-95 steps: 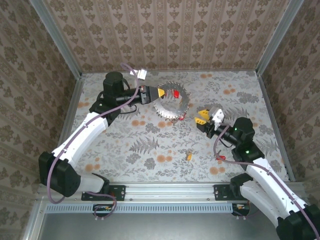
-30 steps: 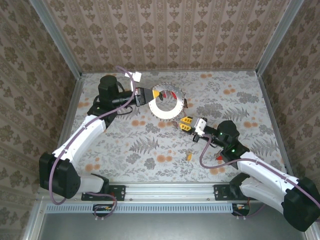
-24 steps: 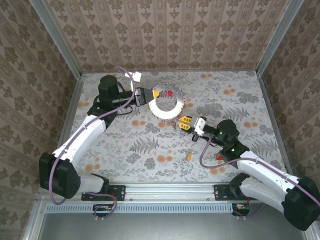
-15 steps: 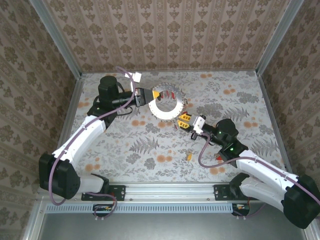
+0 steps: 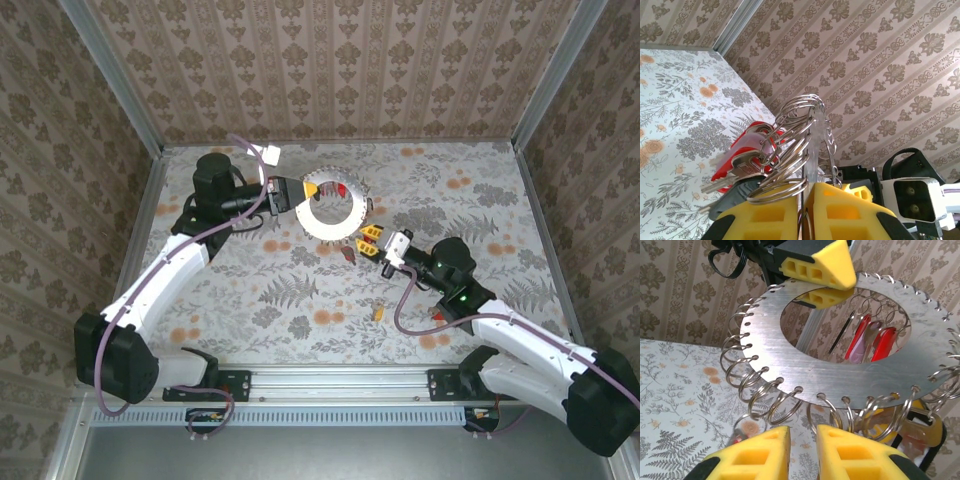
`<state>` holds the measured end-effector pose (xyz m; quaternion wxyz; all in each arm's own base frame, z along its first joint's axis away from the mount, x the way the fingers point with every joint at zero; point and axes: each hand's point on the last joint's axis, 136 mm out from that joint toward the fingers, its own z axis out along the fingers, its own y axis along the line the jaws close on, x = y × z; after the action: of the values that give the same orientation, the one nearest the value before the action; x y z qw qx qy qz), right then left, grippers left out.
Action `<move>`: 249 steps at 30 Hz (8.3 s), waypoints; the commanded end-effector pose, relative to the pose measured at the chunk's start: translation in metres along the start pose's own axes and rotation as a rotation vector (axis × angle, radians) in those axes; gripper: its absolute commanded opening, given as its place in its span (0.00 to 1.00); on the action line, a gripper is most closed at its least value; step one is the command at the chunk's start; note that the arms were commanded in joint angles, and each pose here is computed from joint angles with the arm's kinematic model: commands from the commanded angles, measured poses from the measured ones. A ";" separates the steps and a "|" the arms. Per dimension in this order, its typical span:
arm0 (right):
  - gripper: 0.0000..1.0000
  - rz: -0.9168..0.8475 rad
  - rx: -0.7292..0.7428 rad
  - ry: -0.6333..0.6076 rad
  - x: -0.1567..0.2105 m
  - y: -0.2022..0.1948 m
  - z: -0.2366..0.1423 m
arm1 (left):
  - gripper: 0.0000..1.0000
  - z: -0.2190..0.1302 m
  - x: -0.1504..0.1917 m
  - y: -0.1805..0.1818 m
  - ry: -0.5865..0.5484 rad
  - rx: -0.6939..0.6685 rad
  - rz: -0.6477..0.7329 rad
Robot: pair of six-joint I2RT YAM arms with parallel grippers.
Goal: Put the keys on the keyring
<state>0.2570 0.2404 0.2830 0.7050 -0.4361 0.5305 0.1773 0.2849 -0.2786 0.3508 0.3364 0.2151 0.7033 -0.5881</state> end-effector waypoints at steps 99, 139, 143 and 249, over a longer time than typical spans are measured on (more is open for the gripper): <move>0.18 -0.053 0.153 -0.043 -0.013 -0.020 0.010 | 0.00 -0.010 -0.006 -0.033 -0.043 0.036 0.050; 0.00 -0.049 0.148 -0.002 0.001 -0.014 0.009 | 0.00 -0.009 -0.008 -0.024 -0.062 -0.012 0.032; 0.00 -0.023 0.143 -0.021 -0.006 -0.014 0.007 | 0.00 -0.011 -0.006 -0.002 -0.101 -0.095 -0.029; 0.00 0.192 -0.576 0.363 0.085 0.093 0.011 | 0.33 0.017 0.188 0.041 0.205 0.218 0.893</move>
<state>0.2355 0.2815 0.1518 0.4107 -0.5769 0.6433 0.2909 0.1909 -0.2973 0.1771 0.4541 0.5682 0.5335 -0.4317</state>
